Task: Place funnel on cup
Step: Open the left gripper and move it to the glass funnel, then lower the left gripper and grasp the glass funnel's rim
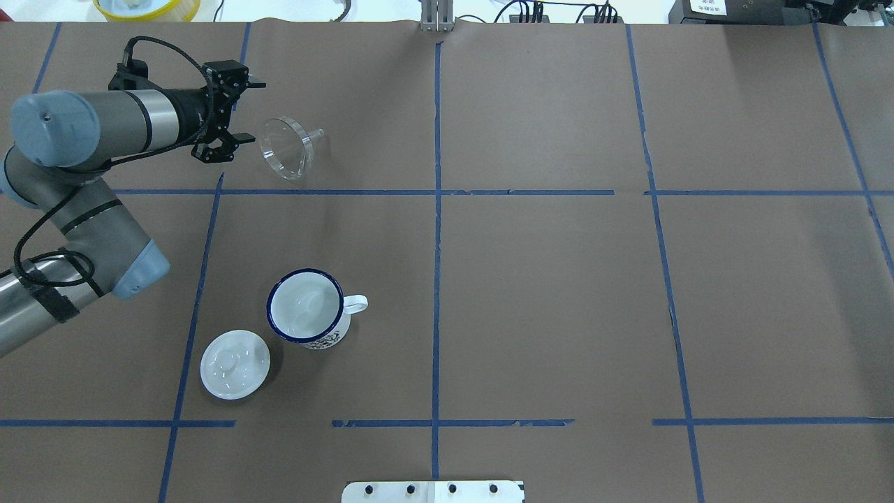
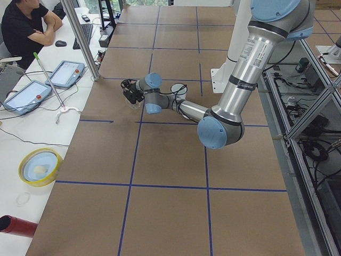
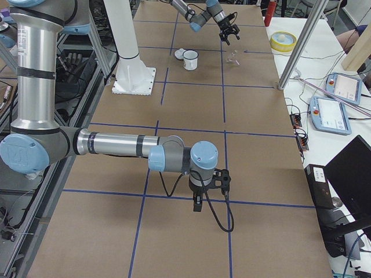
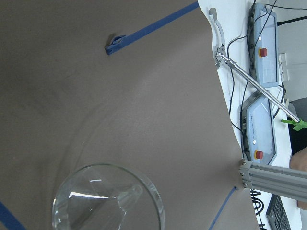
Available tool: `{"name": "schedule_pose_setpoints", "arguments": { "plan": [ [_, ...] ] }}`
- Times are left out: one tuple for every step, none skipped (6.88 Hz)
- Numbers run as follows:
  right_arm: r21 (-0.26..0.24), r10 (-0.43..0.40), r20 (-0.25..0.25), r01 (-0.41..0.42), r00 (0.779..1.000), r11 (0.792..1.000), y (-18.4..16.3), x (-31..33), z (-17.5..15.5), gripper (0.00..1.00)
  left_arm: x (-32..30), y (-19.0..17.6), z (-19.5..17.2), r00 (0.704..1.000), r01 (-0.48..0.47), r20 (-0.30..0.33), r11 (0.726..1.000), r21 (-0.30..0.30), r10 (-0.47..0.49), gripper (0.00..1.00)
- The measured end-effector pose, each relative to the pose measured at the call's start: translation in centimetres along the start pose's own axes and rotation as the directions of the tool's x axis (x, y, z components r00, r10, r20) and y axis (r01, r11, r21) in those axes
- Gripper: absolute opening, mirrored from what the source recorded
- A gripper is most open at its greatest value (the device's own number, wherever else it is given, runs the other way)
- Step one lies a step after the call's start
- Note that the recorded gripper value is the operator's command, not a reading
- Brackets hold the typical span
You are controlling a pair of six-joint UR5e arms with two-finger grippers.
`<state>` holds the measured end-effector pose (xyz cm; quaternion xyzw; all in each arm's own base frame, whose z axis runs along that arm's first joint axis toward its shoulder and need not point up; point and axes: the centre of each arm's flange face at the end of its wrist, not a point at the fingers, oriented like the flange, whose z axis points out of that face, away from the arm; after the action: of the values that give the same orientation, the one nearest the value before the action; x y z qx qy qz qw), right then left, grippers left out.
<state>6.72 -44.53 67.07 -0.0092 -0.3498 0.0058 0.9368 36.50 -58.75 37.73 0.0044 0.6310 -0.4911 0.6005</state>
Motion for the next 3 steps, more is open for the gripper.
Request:
{"name": "schedule_pose_setpoints", "arguments": {
  "plan": [
    [0.000,0.000,0.000,0.000,1.000,1.000,0.0,0.0,0.0,1.00,-0.1,0.4,1.0,1.000,0.000,-0.002,1.000,0.008,0.000,0.86],
    [0.001,-0.001,0.000,0.001,1.000,1.000,0.0,0.0,0.0,1.00,-0.7,1.1,1.8,1.000,0.009,0.002,1.000,0.010,-0.009,0.81],
    [0.001,-0.001,0.000,0.001,1.000,1.000,0.0,0.0,0.0,1.00,-1.2,1.6,2.5,0.999,0.032,-0.005,0.999,0.015,-0.032,0.75]
  ]
}}
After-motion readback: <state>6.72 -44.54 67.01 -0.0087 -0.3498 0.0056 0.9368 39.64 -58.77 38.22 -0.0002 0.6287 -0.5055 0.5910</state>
